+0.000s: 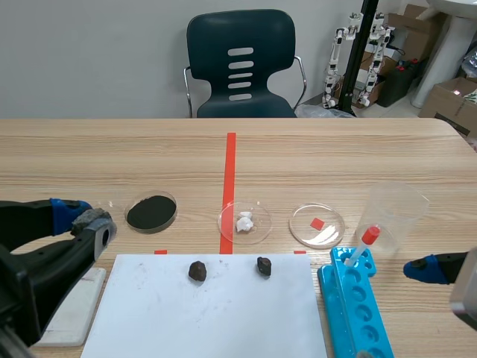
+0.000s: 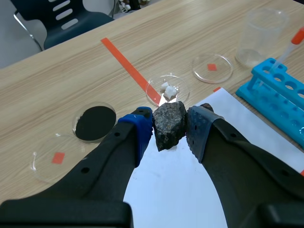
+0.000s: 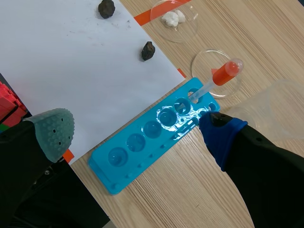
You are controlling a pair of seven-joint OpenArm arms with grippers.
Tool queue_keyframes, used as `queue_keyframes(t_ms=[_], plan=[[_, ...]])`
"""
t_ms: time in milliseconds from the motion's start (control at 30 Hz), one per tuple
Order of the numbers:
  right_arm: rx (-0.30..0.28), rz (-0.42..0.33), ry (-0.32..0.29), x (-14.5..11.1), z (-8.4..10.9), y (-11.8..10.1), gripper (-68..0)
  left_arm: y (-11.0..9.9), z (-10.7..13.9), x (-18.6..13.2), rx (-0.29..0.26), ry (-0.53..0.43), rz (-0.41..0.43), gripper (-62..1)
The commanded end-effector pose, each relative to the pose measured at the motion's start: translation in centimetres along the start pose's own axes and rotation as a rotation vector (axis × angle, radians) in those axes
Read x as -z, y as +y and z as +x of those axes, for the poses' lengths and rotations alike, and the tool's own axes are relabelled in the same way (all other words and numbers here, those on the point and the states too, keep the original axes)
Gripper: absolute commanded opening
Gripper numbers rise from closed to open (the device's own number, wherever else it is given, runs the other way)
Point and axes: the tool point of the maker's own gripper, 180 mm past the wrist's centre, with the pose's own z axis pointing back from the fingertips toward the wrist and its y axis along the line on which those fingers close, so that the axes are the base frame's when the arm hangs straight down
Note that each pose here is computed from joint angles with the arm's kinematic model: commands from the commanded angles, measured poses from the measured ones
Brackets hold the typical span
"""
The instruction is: Pick up the left mineral with the left hand
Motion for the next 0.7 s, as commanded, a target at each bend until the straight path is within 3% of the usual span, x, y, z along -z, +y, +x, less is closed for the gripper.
queue_keyframes(t_ms=[0, 667], plan=[[-0.017, -0.003, -0.026, 0.03, 0.86, -0.35, -12.8, -0.14, 1.09, 0.24, 0.000, -0.037, -0.003, -46.2], [-0.017, -0.003, -0.026, 0.03, 0.86, -0.35, -12.8, -0.14, 0.81, 0.25, 0.000, -0.021, -0.003, -46.2]])
